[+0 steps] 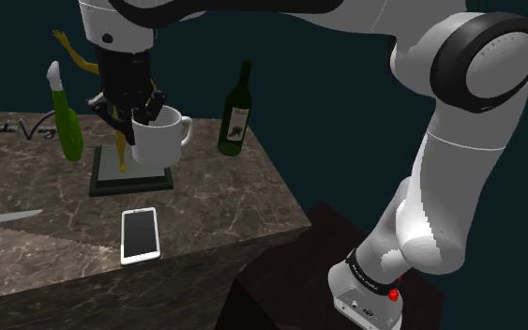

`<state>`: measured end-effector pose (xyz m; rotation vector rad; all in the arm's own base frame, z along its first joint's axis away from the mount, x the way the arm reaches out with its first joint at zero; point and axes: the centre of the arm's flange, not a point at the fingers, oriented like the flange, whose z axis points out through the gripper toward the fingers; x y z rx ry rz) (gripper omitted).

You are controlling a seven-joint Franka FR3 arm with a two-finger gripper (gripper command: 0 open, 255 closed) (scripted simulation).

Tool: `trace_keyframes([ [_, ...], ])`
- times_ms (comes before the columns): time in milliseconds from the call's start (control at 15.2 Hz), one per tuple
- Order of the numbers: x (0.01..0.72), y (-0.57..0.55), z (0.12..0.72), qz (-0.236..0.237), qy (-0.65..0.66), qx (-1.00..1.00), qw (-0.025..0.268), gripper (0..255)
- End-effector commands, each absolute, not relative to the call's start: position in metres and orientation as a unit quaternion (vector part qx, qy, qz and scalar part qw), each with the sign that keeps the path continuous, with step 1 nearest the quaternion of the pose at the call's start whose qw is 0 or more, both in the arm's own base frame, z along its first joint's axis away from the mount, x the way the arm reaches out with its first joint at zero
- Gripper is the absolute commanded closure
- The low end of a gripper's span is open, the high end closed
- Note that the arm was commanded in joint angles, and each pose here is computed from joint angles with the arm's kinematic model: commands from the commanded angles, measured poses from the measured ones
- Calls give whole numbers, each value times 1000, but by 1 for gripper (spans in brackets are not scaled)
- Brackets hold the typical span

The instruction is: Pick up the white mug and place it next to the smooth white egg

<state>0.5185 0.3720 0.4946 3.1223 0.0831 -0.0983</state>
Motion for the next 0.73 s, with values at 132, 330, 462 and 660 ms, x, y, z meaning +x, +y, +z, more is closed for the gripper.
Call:
trace_keyframes([
  [132, 522, 425, 487, -31, 26, 999, 8, 255],
  [330, 524, 464, 481, -31, 26, 999, 8, 255],
  [462, 525, 490, 477, -31, 26, 999, 8, 255],
  [660, 527, 529, 470, -31, 26, 999, 8, 255],
])
